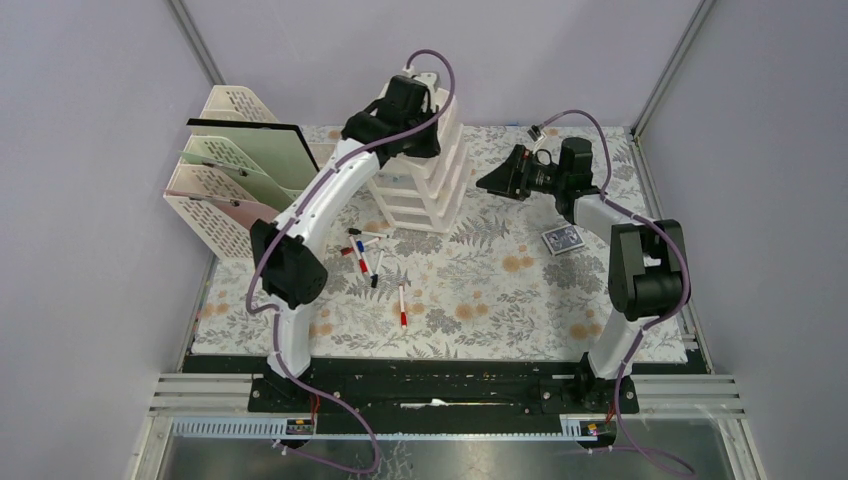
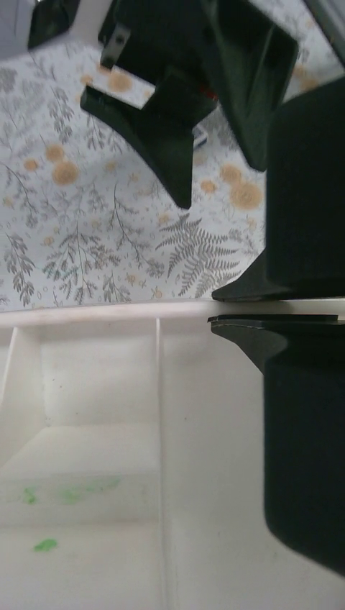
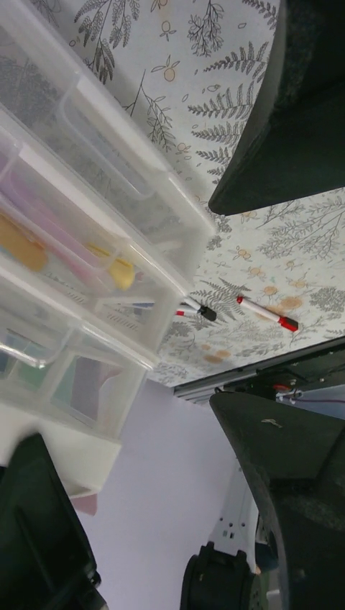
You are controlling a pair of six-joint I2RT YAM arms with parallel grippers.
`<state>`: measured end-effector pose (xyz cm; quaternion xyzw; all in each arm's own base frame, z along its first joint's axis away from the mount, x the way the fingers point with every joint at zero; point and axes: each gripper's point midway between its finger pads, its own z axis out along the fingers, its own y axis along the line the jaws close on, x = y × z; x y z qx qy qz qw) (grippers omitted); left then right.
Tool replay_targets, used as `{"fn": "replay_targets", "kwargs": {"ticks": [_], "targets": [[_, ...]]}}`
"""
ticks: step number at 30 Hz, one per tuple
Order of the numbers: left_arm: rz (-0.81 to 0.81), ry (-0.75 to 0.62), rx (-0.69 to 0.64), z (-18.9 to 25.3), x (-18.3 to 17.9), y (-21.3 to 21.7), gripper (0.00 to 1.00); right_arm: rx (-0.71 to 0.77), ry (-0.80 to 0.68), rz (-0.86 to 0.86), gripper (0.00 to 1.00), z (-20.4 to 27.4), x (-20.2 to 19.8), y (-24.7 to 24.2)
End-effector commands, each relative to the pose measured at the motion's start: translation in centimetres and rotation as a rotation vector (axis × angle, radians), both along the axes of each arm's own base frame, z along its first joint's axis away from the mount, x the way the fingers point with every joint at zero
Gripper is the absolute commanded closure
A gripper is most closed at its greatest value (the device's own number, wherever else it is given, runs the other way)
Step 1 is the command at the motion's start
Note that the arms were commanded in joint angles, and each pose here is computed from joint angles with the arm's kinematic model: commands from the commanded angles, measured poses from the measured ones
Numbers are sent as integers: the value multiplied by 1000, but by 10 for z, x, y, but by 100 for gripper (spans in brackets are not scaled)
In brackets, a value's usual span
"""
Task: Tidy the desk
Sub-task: Pick up the storage box from the center of the board, then open the drawer in the storage box.
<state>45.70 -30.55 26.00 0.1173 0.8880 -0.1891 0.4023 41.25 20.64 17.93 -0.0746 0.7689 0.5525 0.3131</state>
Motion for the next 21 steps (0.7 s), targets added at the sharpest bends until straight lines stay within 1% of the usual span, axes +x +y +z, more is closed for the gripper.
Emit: {"fn": "replay_targets", "kwargs": {"ticks": [1,4,11,15,21], "targets": [[-42,-265,-300,133,-10,-5,100,92,37,-56,0,14,13,0],[-53,-265,-327,136,-15,-3,100,108,82,-109,0,8,20,-3],[-71,-239,-375,127,-21,1,100,144,181,-139,0,-10,22,-3],[-74,-224,-389,122,-22,3,100,192,245,-143,4,-19,25,0],[-86,-213,-416,120,-24,4,100,212,289,-123,13,-30,30,8]]}}
